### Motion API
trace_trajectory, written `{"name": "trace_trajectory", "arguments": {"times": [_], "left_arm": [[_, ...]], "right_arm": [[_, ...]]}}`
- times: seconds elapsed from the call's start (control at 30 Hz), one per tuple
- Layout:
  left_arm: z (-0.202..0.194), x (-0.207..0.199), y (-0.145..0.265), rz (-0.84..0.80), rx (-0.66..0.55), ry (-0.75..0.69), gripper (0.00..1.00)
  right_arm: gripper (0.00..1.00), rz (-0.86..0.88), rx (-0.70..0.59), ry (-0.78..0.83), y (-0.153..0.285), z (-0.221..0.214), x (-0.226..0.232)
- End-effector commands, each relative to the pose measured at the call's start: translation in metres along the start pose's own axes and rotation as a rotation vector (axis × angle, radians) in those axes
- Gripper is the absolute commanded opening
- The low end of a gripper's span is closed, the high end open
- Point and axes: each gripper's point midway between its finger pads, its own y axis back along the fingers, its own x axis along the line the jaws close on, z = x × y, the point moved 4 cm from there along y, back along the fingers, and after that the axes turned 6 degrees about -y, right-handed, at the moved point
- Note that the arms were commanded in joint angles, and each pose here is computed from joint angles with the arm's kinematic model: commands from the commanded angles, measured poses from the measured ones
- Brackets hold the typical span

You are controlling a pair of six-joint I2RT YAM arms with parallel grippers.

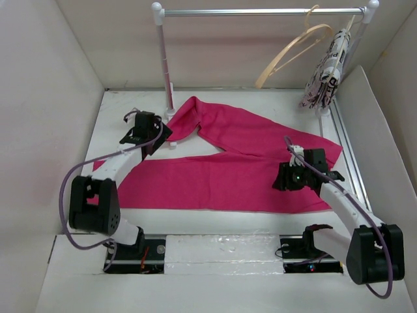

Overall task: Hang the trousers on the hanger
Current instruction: Flatten out the trousers at the center of the board.

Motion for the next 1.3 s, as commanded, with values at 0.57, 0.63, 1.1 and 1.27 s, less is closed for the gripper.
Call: {"name": "trace_trajectory", "arguments": {"times": [0.57, 0.63, 1.1, 1.27], "left_arm": [[0.027, -0.026, -0.082, -0.001, -0.088, 0.090, 0.35], [0.035, -0.021, -0.088, 0.014, -0.098, 0.090, 0.12], [0.176, 0.066, 0.000, -0.160, -0.238, 0.324, 0.00], [0.239, 0.081, -0.025, -0.086, -0.187, 0.223, 0.00]], "right_arm": [[0.53, 0.095, -0.035, 0.069, -0.001, 0.016, 0.037], [0.53, 0.089, -0.032, 0.060, -0.002, 0.014, 0.036], [0.53, 0.006, -0.053, -0.003, -0.012, 0.022, 0.019], [0.53, -0.007, -0.043, 0.017, -0.013, 0.025, 0.017]]}}
